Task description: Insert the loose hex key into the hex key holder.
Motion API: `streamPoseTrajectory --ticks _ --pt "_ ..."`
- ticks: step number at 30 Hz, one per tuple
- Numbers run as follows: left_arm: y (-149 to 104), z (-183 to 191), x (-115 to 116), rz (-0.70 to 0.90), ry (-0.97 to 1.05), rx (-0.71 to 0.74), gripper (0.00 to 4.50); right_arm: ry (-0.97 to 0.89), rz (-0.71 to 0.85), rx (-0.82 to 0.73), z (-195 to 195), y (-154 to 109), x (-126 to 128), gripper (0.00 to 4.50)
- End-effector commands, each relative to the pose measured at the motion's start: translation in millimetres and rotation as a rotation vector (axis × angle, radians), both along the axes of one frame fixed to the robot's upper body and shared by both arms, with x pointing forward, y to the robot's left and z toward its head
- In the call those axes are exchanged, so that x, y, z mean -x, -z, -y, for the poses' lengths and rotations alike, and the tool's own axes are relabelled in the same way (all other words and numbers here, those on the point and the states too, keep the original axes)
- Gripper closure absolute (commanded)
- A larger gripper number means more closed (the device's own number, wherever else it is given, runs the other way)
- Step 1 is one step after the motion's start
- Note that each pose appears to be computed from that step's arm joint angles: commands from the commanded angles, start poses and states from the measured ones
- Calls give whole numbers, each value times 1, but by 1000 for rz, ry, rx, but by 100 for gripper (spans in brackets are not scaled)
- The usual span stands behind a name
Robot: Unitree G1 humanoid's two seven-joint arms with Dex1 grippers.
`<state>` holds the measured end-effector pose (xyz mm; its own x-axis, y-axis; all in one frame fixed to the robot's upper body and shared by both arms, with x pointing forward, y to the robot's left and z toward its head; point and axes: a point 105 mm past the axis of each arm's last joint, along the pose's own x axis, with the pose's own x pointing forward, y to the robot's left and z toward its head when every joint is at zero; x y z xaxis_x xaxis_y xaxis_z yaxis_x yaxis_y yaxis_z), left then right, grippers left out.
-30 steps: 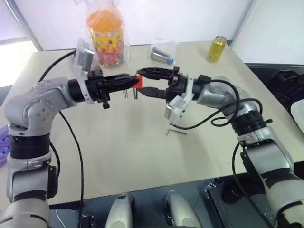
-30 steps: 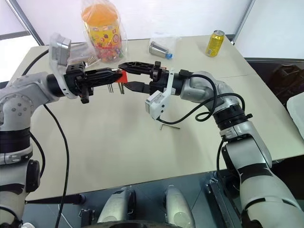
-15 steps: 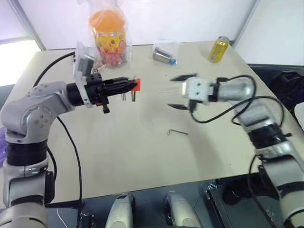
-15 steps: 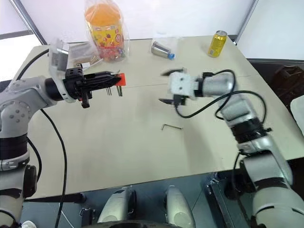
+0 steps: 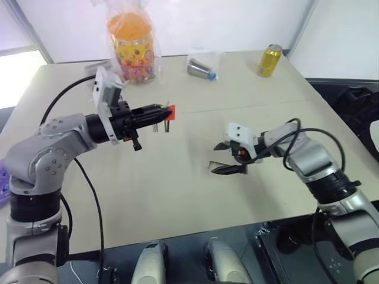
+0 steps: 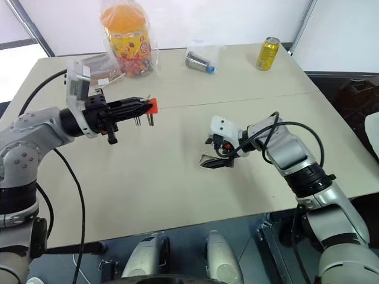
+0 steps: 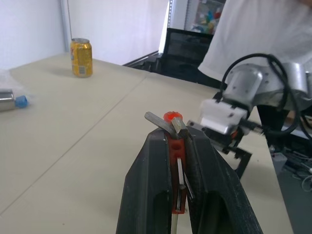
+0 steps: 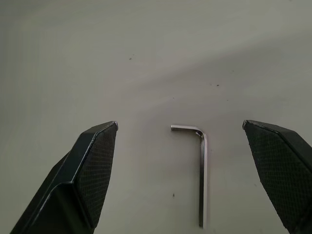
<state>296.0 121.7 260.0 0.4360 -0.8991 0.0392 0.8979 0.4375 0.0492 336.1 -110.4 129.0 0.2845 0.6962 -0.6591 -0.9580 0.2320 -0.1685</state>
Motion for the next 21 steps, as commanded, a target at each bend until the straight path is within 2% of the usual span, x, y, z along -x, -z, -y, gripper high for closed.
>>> streamPoseTrajectory --ticks 1,11,14,20,21 --pt "-11 -1 7 57 -5 0 450 23 45 15 2 1 -8 23" --pt "-11 1 9 63 -13 -11 450 67 80 67 8 16 -26 23" --pt "-12 1 9 67 -18 -13 450 82 85 67 6 20 -30 109" --pt "-13 0 8 72 -24 -15 450 65 94 72 1 21 -30 414" --pt "-13 -1 8 72 -25 -16 450 62 95 73 1 21 -30 447"
